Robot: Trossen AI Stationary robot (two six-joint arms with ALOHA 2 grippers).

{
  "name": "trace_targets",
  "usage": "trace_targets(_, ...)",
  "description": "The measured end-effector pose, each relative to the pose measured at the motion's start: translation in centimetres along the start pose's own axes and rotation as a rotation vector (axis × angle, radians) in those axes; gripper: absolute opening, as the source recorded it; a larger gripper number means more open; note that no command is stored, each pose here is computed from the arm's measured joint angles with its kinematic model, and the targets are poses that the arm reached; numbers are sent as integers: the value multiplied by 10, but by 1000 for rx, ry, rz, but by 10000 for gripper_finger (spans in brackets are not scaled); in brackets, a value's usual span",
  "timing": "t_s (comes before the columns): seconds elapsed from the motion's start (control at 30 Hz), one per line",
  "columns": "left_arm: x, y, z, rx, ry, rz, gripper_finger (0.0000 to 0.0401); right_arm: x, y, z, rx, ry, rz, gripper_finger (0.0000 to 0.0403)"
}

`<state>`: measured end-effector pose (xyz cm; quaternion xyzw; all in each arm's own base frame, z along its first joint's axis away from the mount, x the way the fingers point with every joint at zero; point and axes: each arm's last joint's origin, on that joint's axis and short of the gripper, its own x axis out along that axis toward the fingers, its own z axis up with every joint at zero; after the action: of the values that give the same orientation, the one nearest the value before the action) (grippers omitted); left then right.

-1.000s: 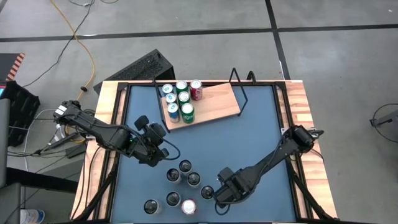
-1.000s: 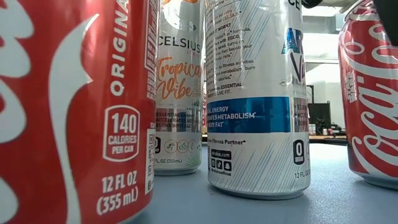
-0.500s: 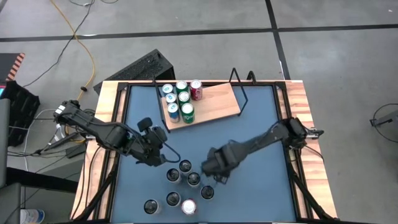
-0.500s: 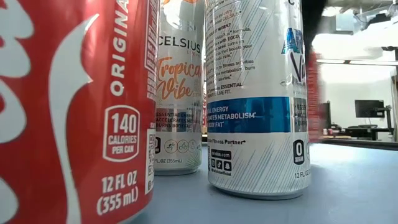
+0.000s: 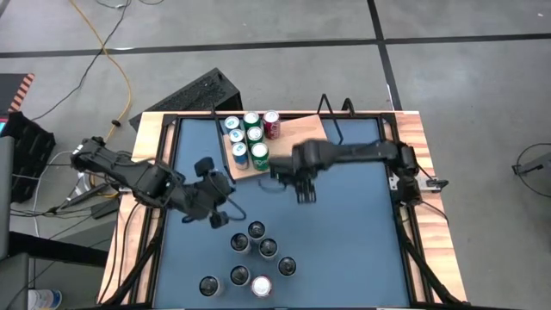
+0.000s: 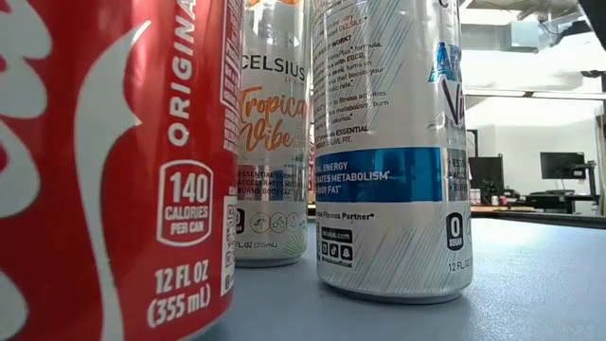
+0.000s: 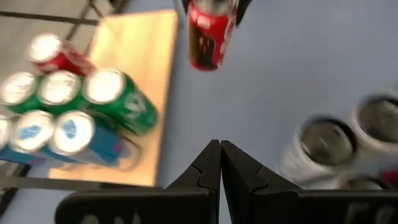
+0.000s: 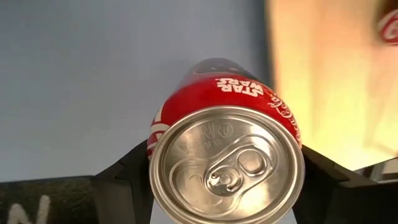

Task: Place canned beverage on shelf
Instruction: Put the top red soda can on the shelf aligned with the other red soda can

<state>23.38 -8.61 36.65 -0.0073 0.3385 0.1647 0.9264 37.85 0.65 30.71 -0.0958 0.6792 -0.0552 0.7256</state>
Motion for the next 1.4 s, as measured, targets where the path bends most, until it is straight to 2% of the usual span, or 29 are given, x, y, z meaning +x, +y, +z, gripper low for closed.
trace_targets(0.17, -2, 23, 12, -121, -79, 77, 0, 13, -56, -3, -98, 0, -11, 266)
trace_targets(0.3, -3, 38, 19, -204, -125, 104, 0, 19, -96, -7, -99, -53, -13, 266)
trace_targets(0.53, 4, 55, 25, -280, -142, 167, 0, 25, -138, -15, -119, -117, -36, 266)
trace_targets(0.8, 8, 65, 28, -339, -147, 202, 0, 26, -147, -10, -144, -221, -6, 266)
trace_targets(0.97, 10, 69, 29, -369, -158, 212, 0, 29, -146, -10, -155, -218, 9, 266)
trace_targets(1.17, 10, 69, 31, -379, -168, 211, 0, 53, -142, -1, -123, -151, 59, 266)
trace_targets(1.4, 10, 69, 31, -380, -171, 218, 0, 52, -137, 4, -155, -159, 29, 266)
